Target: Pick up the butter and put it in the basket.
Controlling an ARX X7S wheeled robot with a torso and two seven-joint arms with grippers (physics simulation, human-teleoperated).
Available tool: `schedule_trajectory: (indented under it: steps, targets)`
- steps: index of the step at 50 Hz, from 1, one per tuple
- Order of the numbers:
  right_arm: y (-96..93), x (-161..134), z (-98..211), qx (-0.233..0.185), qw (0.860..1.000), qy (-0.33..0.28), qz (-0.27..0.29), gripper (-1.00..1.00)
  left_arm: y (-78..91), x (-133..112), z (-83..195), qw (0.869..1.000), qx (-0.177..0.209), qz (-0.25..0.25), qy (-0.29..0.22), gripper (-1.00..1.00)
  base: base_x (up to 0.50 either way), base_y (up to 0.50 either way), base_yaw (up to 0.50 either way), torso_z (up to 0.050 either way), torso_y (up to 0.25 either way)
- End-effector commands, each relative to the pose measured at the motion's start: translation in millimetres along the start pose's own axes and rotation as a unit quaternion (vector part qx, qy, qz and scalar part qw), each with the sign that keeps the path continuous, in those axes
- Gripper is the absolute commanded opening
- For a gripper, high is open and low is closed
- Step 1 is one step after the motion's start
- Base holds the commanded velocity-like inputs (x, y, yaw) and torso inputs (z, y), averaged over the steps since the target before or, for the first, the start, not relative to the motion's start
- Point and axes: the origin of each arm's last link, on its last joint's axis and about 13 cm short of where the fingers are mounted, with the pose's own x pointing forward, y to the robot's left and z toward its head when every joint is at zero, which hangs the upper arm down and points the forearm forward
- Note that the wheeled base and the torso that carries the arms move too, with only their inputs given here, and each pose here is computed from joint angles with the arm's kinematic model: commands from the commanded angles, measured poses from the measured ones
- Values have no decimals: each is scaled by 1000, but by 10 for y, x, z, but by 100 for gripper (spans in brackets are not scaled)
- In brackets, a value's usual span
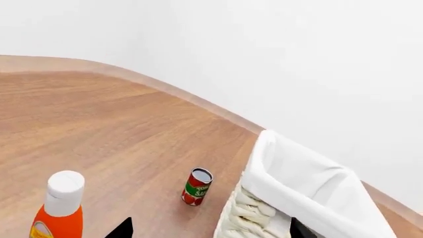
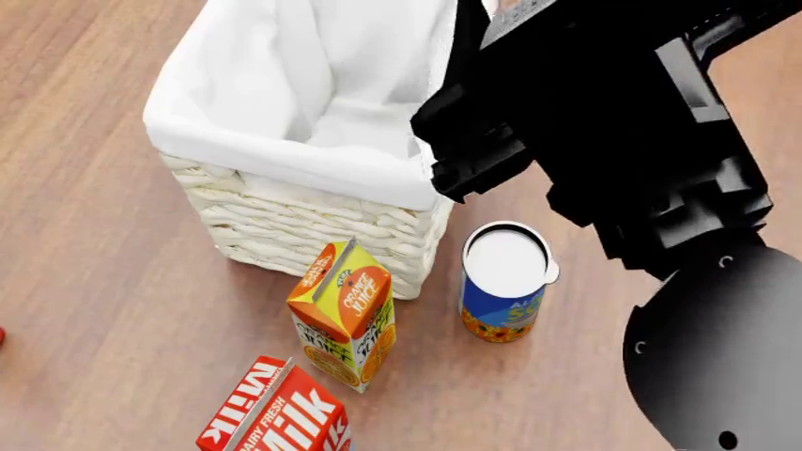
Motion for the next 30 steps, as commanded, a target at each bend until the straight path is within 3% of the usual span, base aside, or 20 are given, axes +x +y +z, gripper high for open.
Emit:
schedule_trajectory:
  steps: [1,8,12,20,30]
  targets:
    - [156,-489,-7,4,1000,4,-29,100,12,12,55,1000,-6,-3,-12,100,0,0,0,0,0]
    - [262,-766,-88,11,999,9,-45,100,26,20,83,1000,-9,-6,-21,100,0,0,0,0,0]
    - [415,-961,-171,31,998,10,-47,100,48,44,100,999,-25,-18,-21,100,0,0,0,0,0]
    - [643,-1187,-215,44,998,7,-47,100,94,76,120,997,-23,-21,-69,100,0,0,0,0,0]
    - [775,-1348,-178,35,998,-2,-47,100,111,40,207,991,-33,-34,-122,100,0,0,0,0,0]
